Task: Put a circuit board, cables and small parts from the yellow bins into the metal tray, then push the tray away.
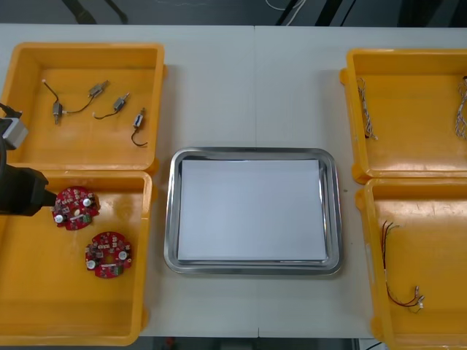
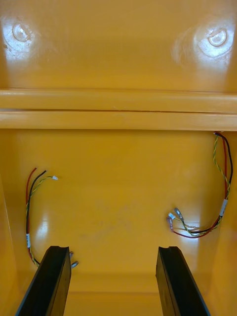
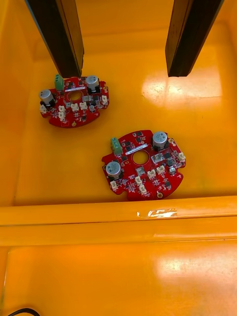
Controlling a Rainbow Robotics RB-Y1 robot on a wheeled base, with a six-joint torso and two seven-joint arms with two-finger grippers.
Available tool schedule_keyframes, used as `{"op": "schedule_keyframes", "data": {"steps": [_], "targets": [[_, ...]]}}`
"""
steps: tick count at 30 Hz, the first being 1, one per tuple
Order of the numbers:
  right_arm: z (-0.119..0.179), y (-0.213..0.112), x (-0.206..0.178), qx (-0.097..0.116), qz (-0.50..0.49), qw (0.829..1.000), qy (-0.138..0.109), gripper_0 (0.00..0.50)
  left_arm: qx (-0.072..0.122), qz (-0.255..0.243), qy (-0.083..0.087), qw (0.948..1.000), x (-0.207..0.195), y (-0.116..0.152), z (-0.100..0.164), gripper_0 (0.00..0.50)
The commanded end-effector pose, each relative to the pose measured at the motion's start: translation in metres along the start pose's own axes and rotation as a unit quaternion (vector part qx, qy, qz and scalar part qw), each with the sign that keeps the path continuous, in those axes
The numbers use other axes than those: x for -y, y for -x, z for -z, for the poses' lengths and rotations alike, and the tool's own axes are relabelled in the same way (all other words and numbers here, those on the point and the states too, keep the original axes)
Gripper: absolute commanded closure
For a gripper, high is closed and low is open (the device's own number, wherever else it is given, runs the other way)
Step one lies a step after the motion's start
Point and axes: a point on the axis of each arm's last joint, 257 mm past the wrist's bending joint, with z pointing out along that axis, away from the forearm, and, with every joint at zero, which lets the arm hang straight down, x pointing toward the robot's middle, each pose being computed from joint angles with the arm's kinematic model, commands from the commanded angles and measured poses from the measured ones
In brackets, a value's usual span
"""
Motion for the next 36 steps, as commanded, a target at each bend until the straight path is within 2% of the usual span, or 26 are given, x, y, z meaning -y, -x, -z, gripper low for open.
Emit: {"op": "schedule_keyframes", "data": {"steps": [1,36], "targets": [[0.0125,0.0072,0.0072,0.018,-0.01,1.0,-0.015,0.0,0.003,-0.068,0.016,0.9975,-0.0031,0.0018,0.0083,0.012],[0.0125,0.0072,0.0072,0.018,-0.01,1.0,-0.015,0.0,0.003,-0.068,0.016,0.9975,-0.0031,0.0018,0.0083,0.012]]}}
